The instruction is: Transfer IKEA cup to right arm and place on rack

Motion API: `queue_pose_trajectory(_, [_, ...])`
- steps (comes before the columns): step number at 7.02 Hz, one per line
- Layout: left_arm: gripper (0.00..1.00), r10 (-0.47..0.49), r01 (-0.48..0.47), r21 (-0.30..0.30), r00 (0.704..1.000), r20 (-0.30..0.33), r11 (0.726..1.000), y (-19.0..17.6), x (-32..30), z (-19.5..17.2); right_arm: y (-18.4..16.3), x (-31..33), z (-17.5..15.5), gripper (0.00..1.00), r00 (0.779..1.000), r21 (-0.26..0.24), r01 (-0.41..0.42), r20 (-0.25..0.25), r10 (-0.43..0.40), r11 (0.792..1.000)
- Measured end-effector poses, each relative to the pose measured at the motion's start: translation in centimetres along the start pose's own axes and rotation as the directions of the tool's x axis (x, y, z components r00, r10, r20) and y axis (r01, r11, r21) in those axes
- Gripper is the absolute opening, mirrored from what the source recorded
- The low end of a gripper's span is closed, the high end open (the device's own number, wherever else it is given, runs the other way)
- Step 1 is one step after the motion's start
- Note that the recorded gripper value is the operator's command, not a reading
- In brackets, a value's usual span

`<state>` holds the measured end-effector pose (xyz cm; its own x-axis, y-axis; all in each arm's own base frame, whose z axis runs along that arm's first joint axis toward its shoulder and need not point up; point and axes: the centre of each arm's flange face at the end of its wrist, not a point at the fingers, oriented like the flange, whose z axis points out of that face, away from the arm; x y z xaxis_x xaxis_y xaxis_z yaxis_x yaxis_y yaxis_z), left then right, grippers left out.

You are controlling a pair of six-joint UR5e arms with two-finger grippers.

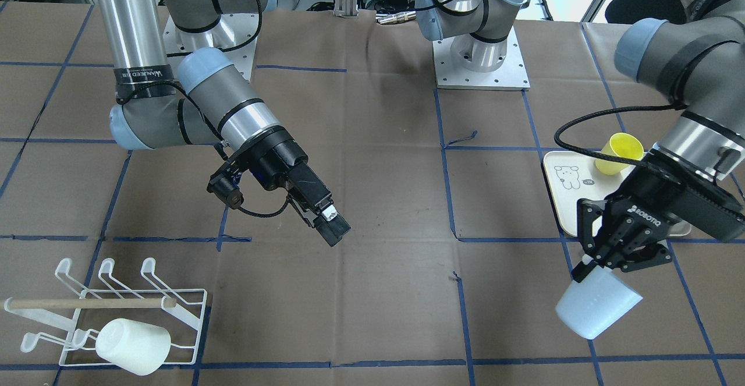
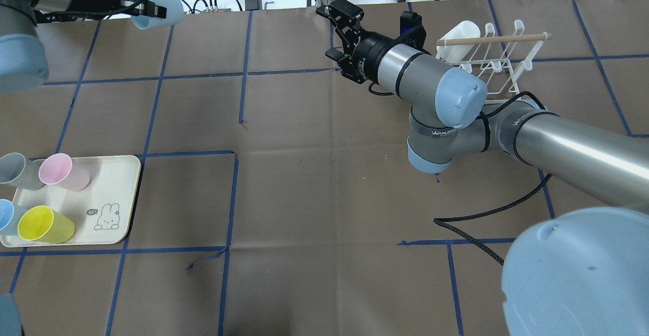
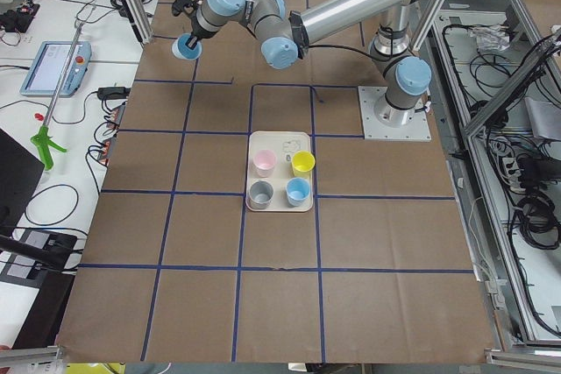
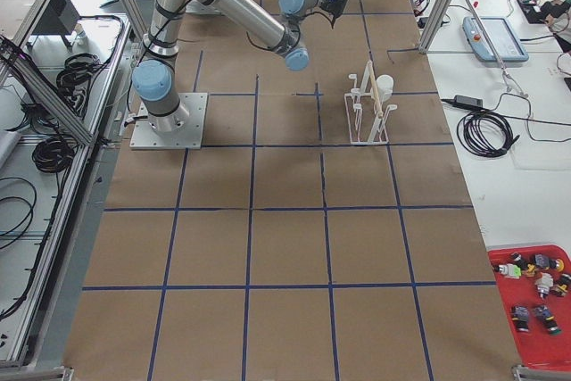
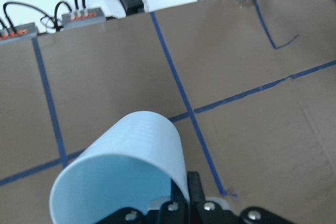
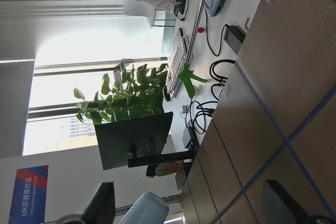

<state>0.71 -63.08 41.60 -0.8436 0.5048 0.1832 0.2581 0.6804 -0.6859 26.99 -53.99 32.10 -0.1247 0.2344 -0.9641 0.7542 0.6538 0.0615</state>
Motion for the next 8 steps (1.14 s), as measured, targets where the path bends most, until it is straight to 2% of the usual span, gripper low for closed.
queue_pose_trajectory(1, [0.0, 0.076, -0.073, 0.101, 0.997, -0.031, 0.992, 0.8, 2.0, 1.5, -0.1, 0.2, 0.1, 1.0, 1.0, 0.0, -0.004, -0.005, 0.004, 1.0])
queue_pose_trajectory(2, [0.0, 0.148, -0.136, 0.186, 0.987, -0.055, 0.973, 2.0, 4.1, 2.8, -0.2, 0.6, 0.4, 1.0, 1.0, 0.0, -0.009, -0.011, 0.009, 1.0])
queue_pose_trajectory(4, [0.0, 0.276, -0.225, 0.334, 0.954, -0.114, 0.915, 5.4, 8.1, 5.4, -0.6, 1.5, 0.7, 1.0, 1.0, 0.002, -0.016, -0.021, 0.016, 1.0])
queue_pose_trajectory(6, [0.0, 0.386, -0.296, 0.437, 0.913, -0.131, 0.849, 8.6, 11.8, 8.7, -1.3, 1.4, 0.4, 1.0, 1.0, 0.016, -0.017, -0.017, 0.017, 1.0])
queue_pose_trajectory(7, [0.0, 0.407, -0.3, 0.465, 0.901, -0.147, 0.833, 9.2, 14.3, 10.0, -1.9, 1.2, 0.1, 1.0, 1.0, 0.026, -0.018, -0.013, 0.018, 0.999])
queue_pose_trajectory(8, [0.0, 0.406, -0.298, 0.466, 0.902, -0.149, 0.833, 9.1, 16.6, 10.8, -2.5, 1.3, -0.1, 1.0, 1.0, 0.036, -0.02, -0.013, 0.021, 0.999])
